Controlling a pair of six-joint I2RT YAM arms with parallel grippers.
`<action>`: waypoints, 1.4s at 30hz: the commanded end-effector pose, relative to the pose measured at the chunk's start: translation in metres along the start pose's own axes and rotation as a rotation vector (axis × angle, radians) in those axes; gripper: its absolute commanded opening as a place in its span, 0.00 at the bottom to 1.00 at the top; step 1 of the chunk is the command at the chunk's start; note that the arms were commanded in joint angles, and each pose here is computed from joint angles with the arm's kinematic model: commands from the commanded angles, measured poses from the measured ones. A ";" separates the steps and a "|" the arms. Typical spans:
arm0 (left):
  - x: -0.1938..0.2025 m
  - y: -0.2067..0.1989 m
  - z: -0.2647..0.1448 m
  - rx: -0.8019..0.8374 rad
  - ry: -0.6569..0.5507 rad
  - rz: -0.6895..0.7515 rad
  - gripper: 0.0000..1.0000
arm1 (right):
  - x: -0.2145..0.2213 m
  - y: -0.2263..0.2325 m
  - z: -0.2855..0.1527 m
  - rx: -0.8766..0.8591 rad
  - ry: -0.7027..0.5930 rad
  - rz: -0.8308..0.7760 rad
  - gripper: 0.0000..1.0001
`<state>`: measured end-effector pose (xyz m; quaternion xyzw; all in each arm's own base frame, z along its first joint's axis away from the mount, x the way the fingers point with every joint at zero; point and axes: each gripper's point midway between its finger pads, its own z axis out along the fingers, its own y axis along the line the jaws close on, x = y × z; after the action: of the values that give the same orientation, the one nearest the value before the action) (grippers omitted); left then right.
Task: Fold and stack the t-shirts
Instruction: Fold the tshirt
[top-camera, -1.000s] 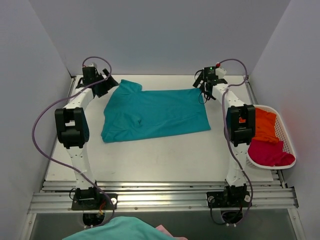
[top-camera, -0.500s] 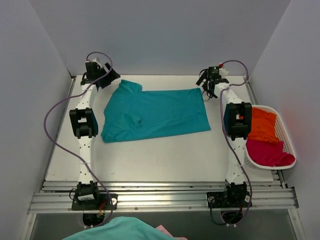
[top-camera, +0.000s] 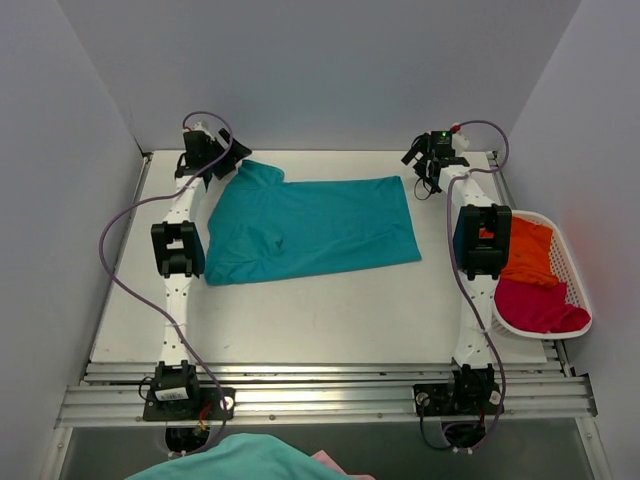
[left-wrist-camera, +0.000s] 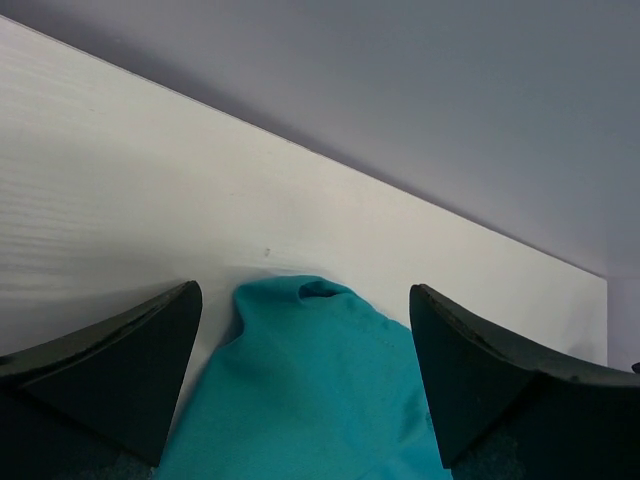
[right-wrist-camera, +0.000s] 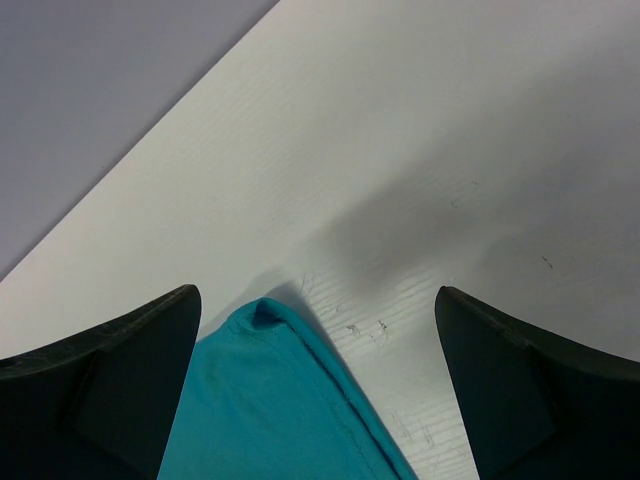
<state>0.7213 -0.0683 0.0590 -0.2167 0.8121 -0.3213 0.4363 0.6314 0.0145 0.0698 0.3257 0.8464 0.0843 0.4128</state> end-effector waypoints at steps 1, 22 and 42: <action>0.017 0.000 0.013 0.019 0.015 -0.035 0.96 | 0.000 0.008 0.005 -0.032 -0.003 0.007 1.00; 0.040 -0.004 0.025 -0.001 0.024 -0.028 0.02 | 0.016 -0.001 0.014 -0.027 0.020 -0.008 0.89; 0.008 -0.038 -0.009 0.073 0.015 0.037 0.02 | 0.034 0.034 0.015 -0.125 0.032 -0.080 0.87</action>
<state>0.7099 -0.0977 0.0386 -0.2113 0.8200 -0.3350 0.4132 0.6372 0.0394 0.0500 0.2851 0.8562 0.1103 0.4164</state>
